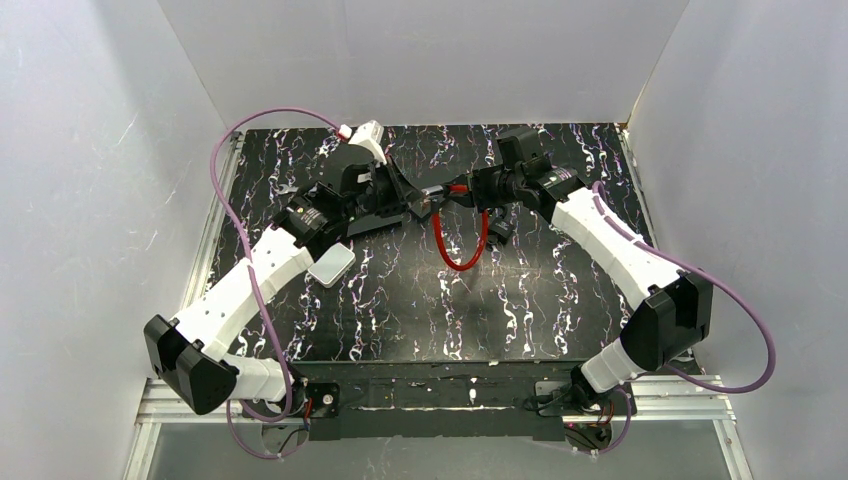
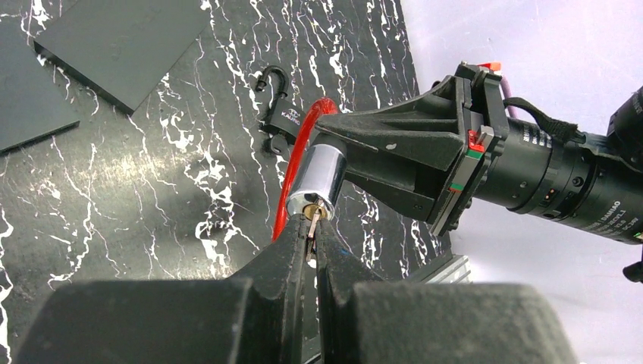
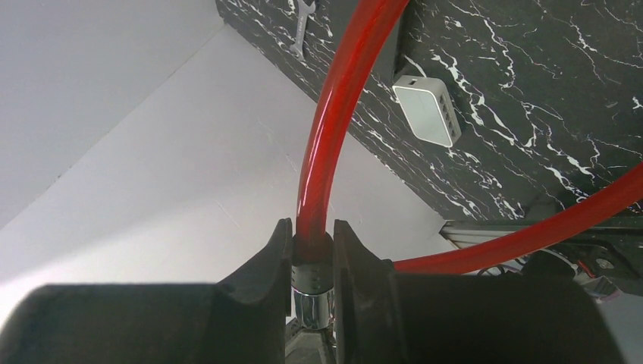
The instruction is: Unlock with the key
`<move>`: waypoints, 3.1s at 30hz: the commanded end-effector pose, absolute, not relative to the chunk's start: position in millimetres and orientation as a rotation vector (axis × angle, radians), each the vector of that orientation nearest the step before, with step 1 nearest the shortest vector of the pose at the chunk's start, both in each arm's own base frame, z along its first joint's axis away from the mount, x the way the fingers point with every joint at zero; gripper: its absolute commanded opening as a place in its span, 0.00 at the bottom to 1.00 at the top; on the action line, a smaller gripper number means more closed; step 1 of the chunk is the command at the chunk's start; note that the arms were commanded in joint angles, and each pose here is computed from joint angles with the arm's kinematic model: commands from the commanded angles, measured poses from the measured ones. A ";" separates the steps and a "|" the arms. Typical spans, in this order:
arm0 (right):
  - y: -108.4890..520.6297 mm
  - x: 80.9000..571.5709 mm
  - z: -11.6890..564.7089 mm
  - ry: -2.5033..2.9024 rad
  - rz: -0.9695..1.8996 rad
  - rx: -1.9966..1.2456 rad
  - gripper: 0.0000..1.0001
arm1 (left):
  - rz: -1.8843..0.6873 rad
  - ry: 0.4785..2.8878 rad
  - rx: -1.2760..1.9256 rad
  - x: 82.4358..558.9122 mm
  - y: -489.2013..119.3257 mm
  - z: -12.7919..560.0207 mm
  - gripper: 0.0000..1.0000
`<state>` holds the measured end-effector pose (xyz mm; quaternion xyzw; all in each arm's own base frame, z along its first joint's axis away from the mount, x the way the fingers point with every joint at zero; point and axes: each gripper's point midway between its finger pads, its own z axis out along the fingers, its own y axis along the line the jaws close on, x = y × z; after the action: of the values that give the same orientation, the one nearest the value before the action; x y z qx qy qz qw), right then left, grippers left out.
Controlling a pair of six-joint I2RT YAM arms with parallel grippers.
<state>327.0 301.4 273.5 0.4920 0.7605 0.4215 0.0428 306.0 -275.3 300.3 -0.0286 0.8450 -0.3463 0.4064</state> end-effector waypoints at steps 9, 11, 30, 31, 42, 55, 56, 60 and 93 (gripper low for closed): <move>323.0 311.5 348.6 2.289 1.594 1.319 0.01 | -0.931 2.063 0.147 294.6 -291.1 309.9 0.00; 322.6 311.6 349.3 2.284 1.596 1.321 0.01 | -0.948 2.061 0.159 291.7 -292.2 310.7 0.00; 313.4 303.9 349.2 2.332 1.487 1.315 0.01 | -0.935 1.906 0.497 275.8 -296.6 316.7 0.00; 313.1 303.7 348.9 2.334 1.484 1.316 0.01 | -0.937 1.899 0.514 274.1 -297.2 317.2 0.00; 316.4 300.3 346.1 2.416 1.406 1.283 0.01 | -0.836 1.718 0.776 264.9 -297.0 321.7 0.00; 319.4 298.4 341.7 2.460 1.386 1.273 0.01 | -0.688 1.622 1.025 258.1 -290.4 311.5 0.00; 319.3 298.1 341.3 2.463 1.382 1.273 0.01 | -0.678 1.615 1.049 257.4 -290.6 310.0 0.00; 319.5 297.3 340.7 2.474 1.373 1.268 0.01 | -0.639 1.571 1.135 255.3 -291.2 309.8 0.00; 321.9 287.5 320.4 2.660 1.231 1.205 0.01 | 0.011 1.155 1.845 233.2 -287.1 265.2 0.00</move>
<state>292.1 304.3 270.6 0.4119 0.8547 0.3158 -0.0068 253.5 -287.1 295.8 0.6940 0.4918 0.0156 0.5256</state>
